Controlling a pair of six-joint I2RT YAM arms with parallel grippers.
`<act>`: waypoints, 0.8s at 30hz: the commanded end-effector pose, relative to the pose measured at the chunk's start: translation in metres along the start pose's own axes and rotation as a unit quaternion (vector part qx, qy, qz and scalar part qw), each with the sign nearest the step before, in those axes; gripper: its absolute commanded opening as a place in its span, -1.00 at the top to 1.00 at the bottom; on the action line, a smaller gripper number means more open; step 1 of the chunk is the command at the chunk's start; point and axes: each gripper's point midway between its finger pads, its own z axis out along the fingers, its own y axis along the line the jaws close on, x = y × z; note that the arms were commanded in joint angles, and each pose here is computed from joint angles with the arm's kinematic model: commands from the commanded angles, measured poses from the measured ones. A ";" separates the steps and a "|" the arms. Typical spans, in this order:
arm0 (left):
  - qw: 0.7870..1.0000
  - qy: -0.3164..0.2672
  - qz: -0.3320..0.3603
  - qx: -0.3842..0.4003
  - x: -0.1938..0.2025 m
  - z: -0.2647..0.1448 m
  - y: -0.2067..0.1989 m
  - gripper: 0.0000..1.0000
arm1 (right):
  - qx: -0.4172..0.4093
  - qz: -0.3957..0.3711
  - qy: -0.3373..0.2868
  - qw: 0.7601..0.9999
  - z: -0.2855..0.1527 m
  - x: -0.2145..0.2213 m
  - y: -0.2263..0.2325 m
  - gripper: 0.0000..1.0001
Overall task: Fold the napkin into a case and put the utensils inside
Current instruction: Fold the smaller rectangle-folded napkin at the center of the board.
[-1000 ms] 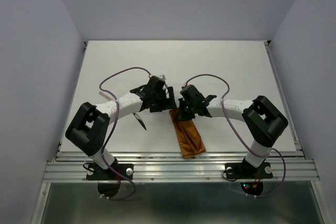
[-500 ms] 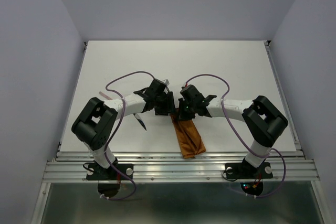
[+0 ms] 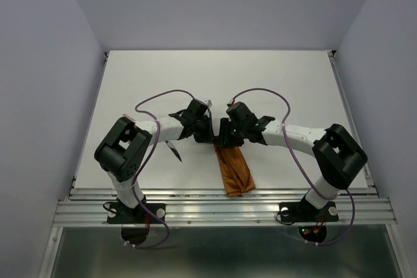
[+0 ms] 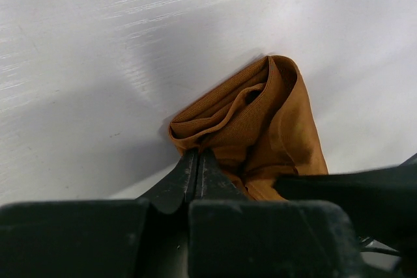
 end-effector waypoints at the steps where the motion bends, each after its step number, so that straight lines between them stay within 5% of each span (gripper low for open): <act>1: 1.000 0.010 0.005 -0.012 0.005 0.006 0.008 1.00 | -0.022 -0.017 -0.066 0.997 -0.039 -0.031 0.025 0.04; 10: 1.000 0.013 0.006 -0.011 0.005 0.009 0.008 1.00 | 0.016 0.004 -0.110 0.994 -0.048 -0.042 0.009 0.07; 24: 1.000 0.011 0.006 -0.003 0.003 0.005 0.003 1.00 | 0.030 -0.017 -0.055 0.998 -0.012 -0.030 0.005 -0.01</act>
